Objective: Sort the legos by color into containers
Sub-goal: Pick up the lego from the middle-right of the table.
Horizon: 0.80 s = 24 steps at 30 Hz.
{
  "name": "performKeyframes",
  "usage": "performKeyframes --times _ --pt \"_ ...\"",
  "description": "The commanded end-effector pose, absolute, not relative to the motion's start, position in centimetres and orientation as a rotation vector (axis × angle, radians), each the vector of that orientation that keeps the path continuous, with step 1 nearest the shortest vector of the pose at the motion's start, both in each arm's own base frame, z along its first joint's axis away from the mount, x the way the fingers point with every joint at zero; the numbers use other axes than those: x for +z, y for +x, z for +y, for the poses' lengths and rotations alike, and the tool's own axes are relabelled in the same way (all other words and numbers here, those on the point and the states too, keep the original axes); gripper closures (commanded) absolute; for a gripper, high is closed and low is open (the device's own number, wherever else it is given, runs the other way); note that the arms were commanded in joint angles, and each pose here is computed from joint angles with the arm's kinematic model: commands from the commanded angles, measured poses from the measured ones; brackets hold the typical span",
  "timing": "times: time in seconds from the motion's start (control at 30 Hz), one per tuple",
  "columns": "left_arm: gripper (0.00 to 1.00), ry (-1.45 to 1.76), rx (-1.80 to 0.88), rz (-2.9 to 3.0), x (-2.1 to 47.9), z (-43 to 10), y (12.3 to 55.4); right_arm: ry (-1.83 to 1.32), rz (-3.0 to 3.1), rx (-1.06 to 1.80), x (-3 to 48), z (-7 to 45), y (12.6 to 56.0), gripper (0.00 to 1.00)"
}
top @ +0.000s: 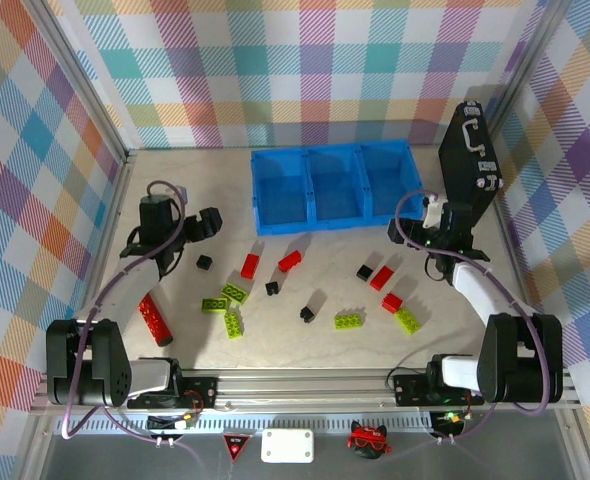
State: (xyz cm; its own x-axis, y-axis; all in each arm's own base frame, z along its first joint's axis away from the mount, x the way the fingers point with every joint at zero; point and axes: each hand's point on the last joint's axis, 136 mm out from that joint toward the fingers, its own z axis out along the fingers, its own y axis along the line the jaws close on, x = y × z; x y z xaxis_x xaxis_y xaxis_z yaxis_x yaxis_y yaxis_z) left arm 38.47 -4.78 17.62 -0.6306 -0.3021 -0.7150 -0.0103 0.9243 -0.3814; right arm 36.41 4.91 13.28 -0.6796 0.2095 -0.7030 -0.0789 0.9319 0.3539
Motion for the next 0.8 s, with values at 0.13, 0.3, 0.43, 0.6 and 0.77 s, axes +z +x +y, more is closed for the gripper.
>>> performKeyframes --times 0.13,0.3,0.43,0.6,0.77 --pt "0.05 -0.261 -0.455 2.455 18.1 -5.4 35.6 0.257 2.524 0.57 12.5 5.6 33.1 0.3" --pt "0.05 -0.227 -0.286 2.562 18.2 -3.6 34.4 0.339 2.648 0.554 11.7 5.3 31.2 0.46" --pt "0.05 -0.135 -0.237 2.568 17.6 -3.3 34.2 0.407 2.704 0.531 11.2 5.1 29.6 0.47" --pt "0.05 -0.032 -0.306 2.506 17.3 -4.5 34.5 0.421 2.756 0.447 10.7 5.1 28.4 0.47" --pt "0.05 -0.079 -0.26 2.545 16.6 -3.6 34.6 0.534 2.858 0.278 9.5 4.6 27.1 0.51"
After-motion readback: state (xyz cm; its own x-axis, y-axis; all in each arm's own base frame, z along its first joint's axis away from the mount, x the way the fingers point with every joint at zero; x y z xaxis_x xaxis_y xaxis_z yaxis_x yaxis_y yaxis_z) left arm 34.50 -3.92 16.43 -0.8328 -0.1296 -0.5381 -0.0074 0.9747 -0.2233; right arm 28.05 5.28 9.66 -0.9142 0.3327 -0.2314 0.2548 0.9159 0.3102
